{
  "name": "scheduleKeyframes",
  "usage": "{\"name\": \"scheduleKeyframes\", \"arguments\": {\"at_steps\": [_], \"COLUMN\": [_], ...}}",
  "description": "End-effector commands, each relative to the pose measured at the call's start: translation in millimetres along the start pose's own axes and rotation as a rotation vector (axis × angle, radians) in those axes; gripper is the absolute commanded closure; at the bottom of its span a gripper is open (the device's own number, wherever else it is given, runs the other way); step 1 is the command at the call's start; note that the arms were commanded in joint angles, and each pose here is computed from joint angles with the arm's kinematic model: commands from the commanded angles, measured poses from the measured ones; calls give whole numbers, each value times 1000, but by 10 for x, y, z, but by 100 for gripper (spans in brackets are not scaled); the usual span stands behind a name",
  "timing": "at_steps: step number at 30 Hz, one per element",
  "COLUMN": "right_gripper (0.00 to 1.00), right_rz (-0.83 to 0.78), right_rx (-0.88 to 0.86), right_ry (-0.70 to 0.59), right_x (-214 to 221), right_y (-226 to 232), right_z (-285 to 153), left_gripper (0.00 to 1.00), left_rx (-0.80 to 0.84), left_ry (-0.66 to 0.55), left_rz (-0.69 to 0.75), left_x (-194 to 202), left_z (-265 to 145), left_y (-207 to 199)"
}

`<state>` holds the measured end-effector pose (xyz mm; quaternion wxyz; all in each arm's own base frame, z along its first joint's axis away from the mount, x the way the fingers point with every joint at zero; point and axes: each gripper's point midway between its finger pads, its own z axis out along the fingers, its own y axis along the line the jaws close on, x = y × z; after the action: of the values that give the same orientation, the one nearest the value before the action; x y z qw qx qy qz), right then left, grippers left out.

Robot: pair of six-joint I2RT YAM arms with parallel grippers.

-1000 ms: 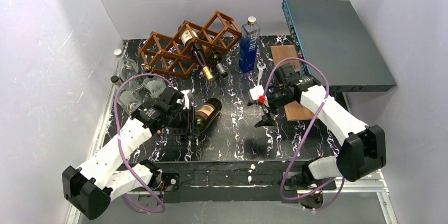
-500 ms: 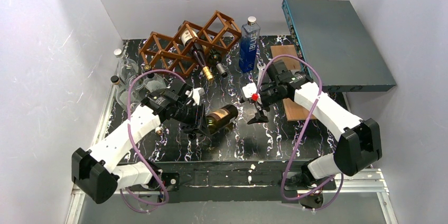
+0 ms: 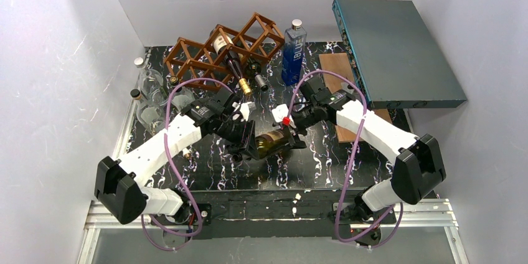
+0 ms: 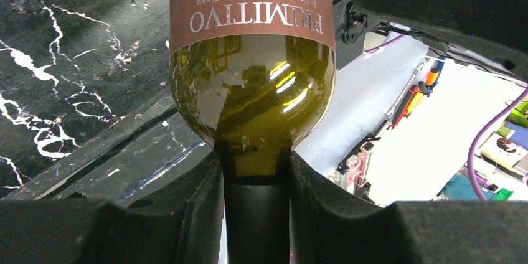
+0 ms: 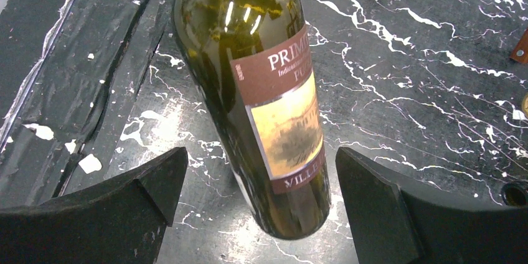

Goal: Take the wine bottle off the wine rack
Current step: Place the wine bottle at the center of the board.

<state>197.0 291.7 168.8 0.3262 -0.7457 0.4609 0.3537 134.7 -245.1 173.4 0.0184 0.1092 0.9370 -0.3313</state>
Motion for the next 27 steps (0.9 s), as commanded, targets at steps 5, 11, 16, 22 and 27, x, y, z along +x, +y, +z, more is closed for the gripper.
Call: {"name": "scheduleKeyframes", "arguments": {"at_steps": [5, 11, 16, 22, 27], "right_gripper": [2, 2, 2, 2, 7], "right_rz": [2, -6, -18, -32, -52], "right_rx": [-21, -37, -47, -53, -59], "right_ry": [-16, -6, -6, 4, 5], "right_x": [7, 48, 84, 121, 122], "right_y": [72, 120, 149, 167, 182], "right_z": [142, 228, 286, 323, 319], "left_gripper": [100, 100, 100, 100, 100], "left_rx": [171, 220, 251, 278, 279], "left_ry": [-34, -23, -17, -8, 0], "left_rz": [90, 92, 93, 88, 81], "left_x": [-161, -185, -200, -212, -217], "left_z": [-124, -108, -97, -78, -47], "left_y": [-464, -557, -607, -648, -643]}}
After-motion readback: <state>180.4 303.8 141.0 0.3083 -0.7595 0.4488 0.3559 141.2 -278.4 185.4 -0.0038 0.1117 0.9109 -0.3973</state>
